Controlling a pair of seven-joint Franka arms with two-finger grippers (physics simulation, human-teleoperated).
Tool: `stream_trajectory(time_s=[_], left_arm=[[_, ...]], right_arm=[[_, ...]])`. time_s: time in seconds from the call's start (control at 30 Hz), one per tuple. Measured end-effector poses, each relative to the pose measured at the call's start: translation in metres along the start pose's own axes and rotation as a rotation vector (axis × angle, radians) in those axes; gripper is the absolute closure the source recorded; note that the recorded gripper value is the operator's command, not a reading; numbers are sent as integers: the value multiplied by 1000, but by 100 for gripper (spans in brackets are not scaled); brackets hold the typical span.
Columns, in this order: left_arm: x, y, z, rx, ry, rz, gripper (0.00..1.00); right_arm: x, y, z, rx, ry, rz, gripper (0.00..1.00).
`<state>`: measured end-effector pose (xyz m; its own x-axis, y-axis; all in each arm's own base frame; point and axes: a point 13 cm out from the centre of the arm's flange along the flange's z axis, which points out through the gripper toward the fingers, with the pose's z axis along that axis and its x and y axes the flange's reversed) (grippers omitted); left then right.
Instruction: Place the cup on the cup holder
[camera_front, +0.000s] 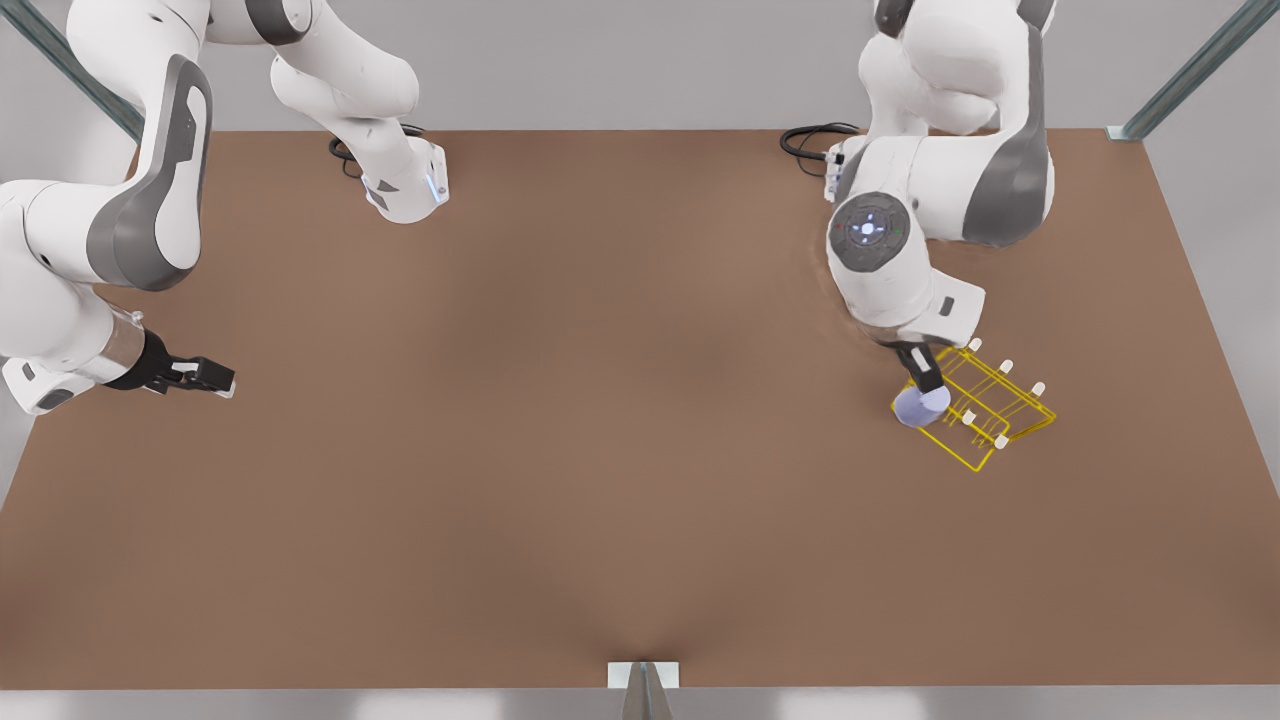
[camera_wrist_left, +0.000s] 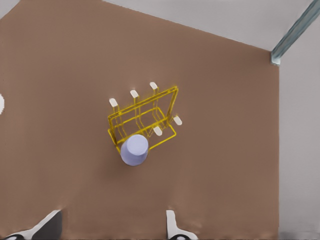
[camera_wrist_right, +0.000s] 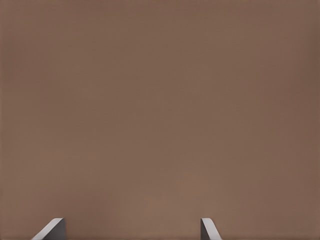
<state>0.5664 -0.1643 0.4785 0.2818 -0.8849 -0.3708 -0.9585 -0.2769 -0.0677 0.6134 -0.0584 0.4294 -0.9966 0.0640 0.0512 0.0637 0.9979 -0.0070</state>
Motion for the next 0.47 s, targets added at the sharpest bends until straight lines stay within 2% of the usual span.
stream_trajectory(time_s=[0.1, 0.17, 0.2, 0.27, 0.3, 0.47], left_arm=[[-69, -12, 34, -192, 200, 159, 0], [-34, -15, 67, -244, 291, 362, 0], [-34, -21, 79, -258, 366, 436, 0], [-60, -44, 96, -238, 508, 528, 0], [-52, -45, 94, -209, 537, 617, 0], [-31, -45, 87, -81, 597, 996, 0]], right_arm=[[0, 0, 0, 0, 0, 0, 0], [0, 0, 0, 0, -1, 0, 0], [0, 0, 0, 0, -1, 0, 0], [0, 0, 0, 0, -2, 0, 0], [-1, 0, 0, 0, -2, 0, 0], [-1, 0, 0, 0, -3, 0, 0]])
